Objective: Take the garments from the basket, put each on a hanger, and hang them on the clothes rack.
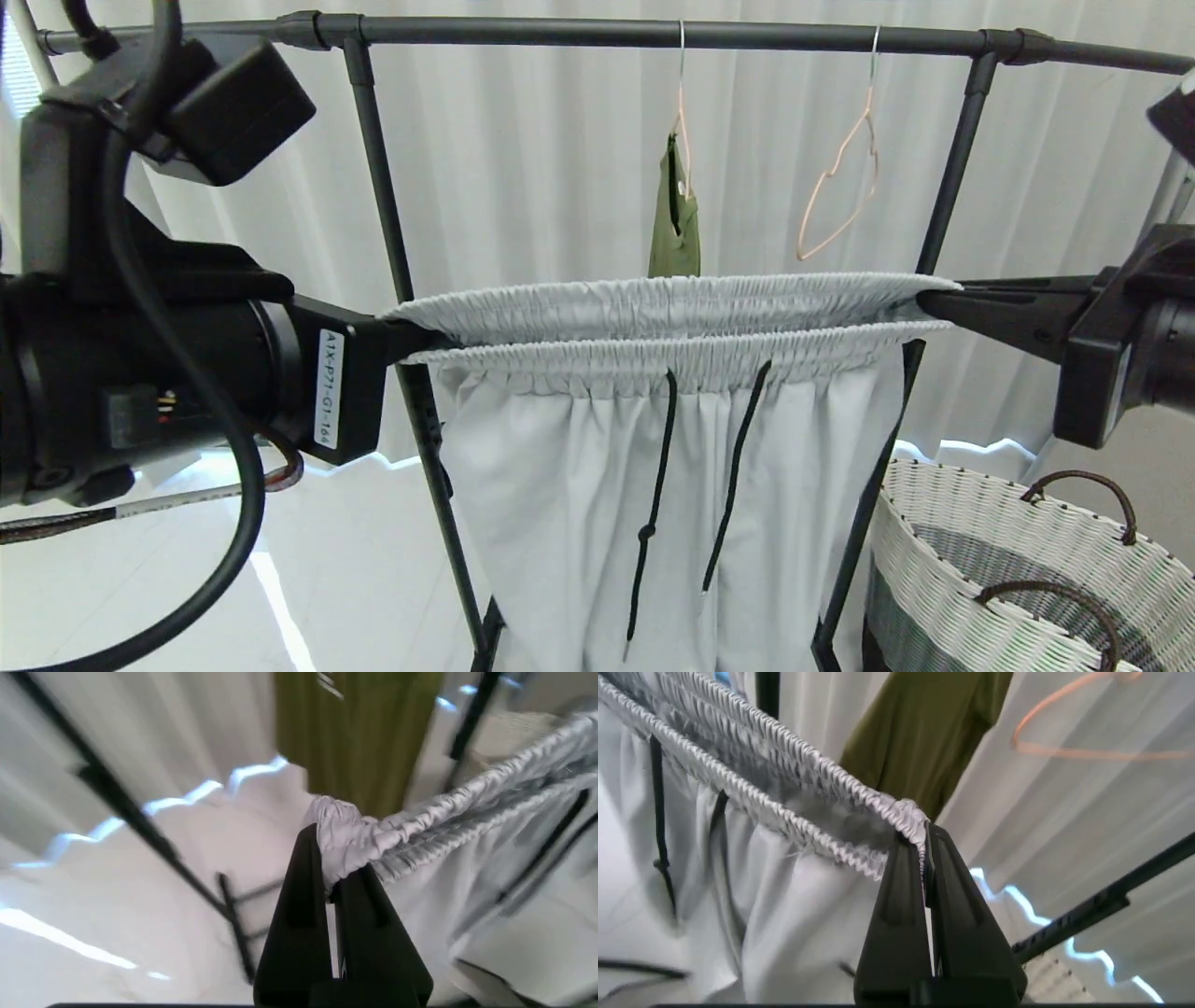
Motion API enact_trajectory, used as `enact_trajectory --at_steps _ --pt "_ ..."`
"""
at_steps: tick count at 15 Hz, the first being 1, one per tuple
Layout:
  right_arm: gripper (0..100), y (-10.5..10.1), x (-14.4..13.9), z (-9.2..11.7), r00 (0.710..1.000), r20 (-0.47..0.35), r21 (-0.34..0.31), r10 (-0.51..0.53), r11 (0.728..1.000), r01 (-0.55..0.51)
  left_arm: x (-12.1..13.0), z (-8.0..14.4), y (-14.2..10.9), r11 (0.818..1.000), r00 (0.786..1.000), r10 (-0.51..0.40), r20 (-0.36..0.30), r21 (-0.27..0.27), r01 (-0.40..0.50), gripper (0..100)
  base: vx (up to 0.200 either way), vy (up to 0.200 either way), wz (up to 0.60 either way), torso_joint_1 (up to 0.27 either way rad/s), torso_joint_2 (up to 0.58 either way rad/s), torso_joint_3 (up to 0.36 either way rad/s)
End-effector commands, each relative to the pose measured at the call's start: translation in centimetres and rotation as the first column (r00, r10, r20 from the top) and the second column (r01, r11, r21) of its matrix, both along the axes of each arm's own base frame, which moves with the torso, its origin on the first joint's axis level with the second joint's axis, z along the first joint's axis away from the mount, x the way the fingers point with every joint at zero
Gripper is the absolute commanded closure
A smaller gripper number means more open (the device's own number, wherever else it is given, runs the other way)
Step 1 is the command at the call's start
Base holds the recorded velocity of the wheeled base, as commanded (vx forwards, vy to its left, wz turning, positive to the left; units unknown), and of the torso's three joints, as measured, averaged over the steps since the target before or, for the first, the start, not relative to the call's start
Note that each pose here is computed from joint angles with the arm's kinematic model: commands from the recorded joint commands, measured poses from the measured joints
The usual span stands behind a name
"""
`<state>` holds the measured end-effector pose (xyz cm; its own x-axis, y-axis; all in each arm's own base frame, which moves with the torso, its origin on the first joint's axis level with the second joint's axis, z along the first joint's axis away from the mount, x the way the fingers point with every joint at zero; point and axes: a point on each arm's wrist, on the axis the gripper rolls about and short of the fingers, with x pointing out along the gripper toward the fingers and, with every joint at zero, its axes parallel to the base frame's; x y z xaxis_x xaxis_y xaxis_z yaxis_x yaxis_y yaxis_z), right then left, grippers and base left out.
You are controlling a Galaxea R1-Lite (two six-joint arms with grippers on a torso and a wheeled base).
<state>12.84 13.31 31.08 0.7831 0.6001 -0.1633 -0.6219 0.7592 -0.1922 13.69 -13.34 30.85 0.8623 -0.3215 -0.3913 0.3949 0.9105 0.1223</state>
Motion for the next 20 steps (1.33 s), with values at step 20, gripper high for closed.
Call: enact_trajectory --at_steps 20 --pt "100 -3.9 -5.7 6.7 0.864 -0.132 0.016 0.485 0.873 -0.487 -0.3 4.4 -0.3 0.991 0.980 -0.095 0.174 -0.077 0.110 100 0.000 0.000 0.00 0.000 0.00 0.000"
